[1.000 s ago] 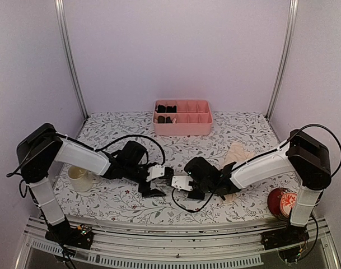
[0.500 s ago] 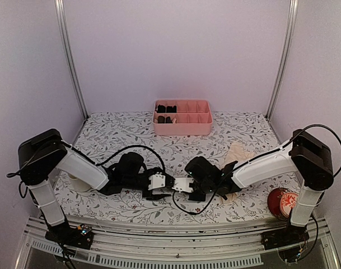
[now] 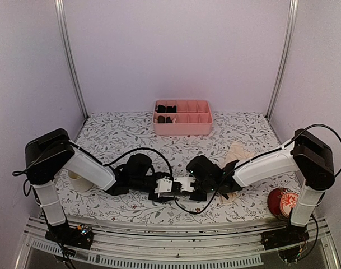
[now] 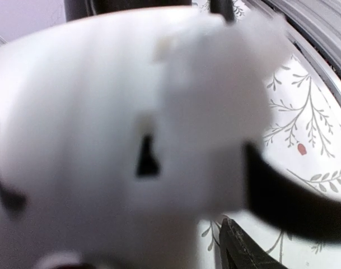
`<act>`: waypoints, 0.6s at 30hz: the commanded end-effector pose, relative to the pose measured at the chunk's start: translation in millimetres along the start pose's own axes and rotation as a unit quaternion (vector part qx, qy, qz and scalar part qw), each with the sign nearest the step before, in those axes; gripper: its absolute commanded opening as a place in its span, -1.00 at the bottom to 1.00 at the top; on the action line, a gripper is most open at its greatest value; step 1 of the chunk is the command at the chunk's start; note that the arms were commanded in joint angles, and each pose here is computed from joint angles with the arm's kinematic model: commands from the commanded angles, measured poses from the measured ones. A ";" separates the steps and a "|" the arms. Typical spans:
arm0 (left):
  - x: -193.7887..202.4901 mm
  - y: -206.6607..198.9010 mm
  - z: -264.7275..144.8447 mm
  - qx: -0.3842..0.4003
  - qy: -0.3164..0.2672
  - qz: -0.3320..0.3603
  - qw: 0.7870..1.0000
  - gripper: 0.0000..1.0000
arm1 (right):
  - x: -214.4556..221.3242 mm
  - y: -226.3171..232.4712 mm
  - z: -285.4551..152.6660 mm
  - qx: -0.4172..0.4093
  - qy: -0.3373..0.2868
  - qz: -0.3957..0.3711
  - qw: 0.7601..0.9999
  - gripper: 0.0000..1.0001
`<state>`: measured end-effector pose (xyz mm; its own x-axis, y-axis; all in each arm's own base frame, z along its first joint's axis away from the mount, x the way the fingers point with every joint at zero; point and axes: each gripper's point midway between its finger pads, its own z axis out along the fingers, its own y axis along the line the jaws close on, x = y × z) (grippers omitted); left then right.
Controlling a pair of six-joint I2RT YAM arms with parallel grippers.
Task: Roll the underwear
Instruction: Roll the underwear at the center of the board.
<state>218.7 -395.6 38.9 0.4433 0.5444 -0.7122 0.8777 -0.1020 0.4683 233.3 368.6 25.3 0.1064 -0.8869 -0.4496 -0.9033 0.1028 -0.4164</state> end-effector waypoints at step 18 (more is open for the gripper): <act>29.0 7.8 -18.2 -0.028 -0.009 -0.082 0.996 0.81 | 44.1 51.4 -2.6 -0.098 0.064 0.023 0.993 -0.84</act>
<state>230.4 -374.7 28.8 0.3415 0.5525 -0.7603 0.9145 -0.0086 0.4045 235.0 359.6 24.3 0.0631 -0.8952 -0.4411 -0.9068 0.1331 -0.3999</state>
